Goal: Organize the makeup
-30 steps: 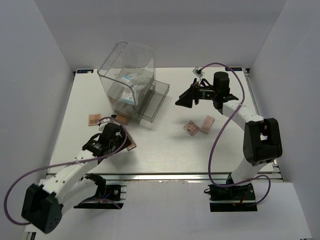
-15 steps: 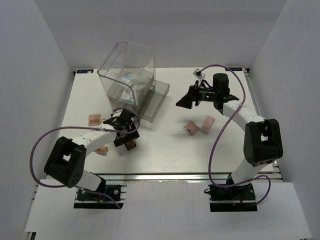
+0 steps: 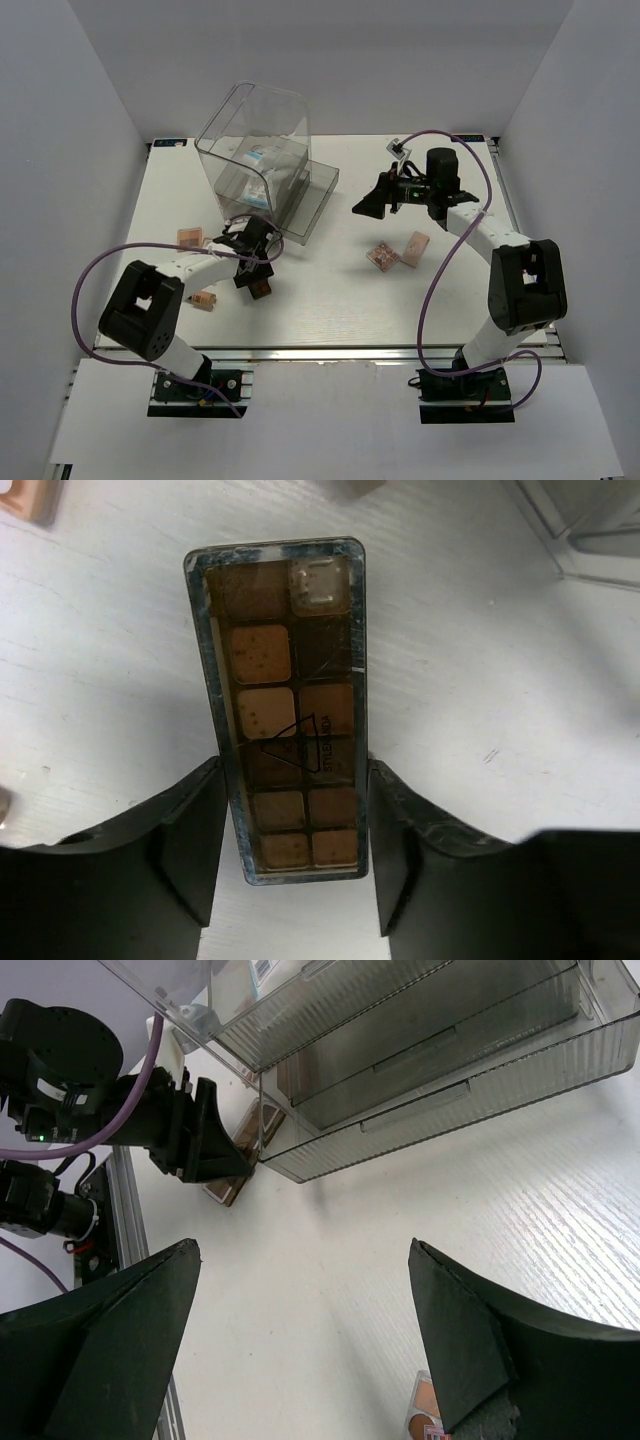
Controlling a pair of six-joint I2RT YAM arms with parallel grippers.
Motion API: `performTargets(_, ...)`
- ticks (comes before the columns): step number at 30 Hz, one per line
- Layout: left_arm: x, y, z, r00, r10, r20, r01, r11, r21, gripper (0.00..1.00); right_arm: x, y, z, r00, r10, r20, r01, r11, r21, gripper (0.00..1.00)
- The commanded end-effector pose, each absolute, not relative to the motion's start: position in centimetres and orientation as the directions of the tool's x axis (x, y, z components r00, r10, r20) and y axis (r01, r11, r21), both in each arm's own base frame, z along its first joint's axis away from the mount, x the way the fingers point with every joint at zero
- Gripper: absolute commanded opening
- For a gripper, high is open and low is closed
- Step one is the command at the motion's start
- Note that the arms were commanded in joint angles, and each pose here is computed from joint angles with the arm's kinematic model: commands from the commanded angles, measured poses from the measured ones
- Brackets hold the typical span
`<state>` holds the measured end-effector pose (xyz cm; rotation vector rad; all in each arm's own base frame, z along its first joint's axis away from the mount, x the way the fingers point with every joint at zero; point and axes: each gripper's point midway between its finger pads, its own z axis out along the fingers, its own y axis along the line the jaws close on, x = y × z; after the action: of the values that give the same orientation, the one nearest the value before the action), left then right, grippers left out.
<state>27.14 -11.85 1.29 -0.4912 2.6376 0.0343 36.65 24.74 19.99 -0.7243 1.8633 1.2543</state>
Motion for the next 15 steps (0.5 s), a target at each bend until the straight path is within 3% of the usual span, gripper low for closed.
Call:
performTargets(1, 23.9, -11.4, -1.5, -0.867, -0.358, -0.346, -0.364, 0.93, -0.049, 0.51, 36.0, 24.7, 21.7, -0.495, -0.036, -0.868, -0.822, 0.342, 0.455, 0.89)
performTargets(2, 23.5, -11.2, -1.7, -0.869, -0.36, -0.341, -0.366, 0.929, -0.047, 0.39, 36.0, 24.7, 21.8, -0.494, -0.036, -0.869, -0.824, 0.339, 0.455, 0.89)
performTargets(5, 22.4, -10.6, -1.7, -0.87, -0.362, -0.335, -0.372, 0.928, -0.037, 0.24, 35.8, 24.7, 22.0, -0.488, -0.037, -0.872, -0.831, 0.325, 0.452, 0.89)
performTargets(9, 22.0, -10.4, -0.5, -0.858, -0.37, -0.356, -0.371, 0.926, -0.068, 0.16, 35.4, 24.9, 22.6, -0.458, -0.043, -0.888, -0.855, 0.294, 0.427, 0.89)
performTargets(15, 22.6, -11.8, 3.6, -0.817, -0.393, -0.422, -0.328, 0.919, -0.22, 0.11, 35.6, 25.0, 23.2, -0.443, -0.041, -0.896, -0.864, 0.286, 0.414, 0.89)
